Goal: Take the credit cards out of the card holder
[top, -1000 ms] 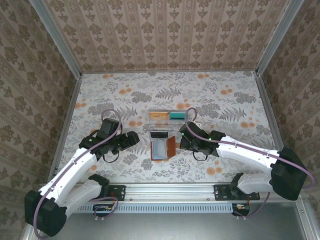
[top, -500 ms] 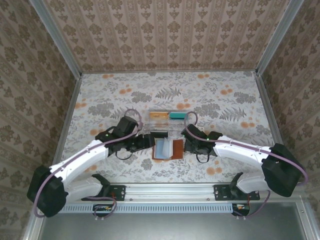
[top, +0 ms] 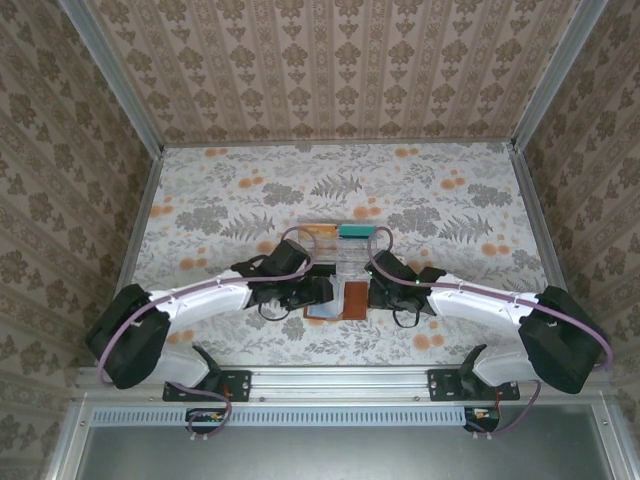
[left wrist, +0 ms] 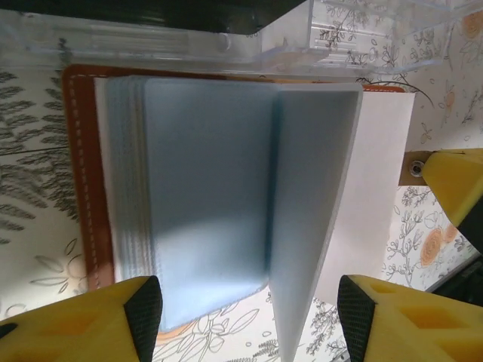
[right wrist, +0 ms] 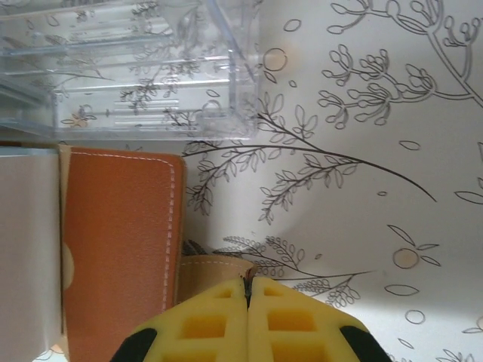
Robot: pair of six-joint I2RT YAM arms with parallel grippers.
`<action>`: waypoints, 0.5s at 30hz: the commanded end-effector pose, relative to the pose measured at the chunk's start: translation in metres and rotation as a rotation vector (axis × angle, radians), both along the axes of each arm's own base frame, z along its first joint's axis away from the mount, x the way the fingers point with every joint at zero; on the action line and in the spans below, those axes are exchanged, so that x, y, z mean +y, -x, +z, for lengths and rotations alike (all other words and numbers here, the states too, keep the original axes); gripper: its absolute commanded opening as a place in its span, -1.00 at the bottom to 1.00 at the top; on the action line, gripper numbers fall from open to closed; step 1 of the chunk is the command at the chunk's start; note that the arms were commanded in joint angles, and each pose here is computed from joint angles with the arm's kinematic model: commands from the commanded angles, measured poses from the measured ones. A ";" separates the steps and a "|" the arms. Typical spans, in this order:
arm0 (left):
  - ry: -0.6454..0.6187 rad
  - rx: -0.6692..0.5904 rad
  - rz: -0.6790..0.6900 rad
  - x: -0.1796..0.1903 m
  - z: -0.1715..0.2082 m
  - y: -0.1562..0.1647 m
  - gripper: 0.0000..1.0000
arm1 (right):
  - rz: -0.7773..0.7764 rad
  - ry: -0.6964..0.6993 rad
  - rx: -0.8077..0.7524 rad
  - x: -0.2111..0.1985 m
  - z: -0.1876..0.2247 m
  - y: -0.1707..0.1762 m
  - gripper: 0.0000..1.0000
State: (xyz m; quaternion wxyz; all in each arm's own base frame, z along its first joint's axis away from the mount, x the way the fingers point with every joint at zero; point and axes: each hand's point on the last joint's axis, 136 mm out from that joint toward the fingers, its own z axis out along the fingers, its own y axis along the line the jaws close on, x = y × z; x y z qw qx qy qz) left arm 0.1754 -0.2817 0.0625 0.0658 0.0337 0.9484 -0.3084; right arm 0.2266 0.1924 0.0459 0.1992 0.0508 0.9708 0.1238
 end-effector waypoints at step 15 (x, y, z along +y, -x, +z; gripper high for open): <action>0.120 -0.055 -0.139 -0.072 0.019 -0.007 0.00 | -0.027 -0.153 -0.051 -0.009 0.025 0.019 -0.13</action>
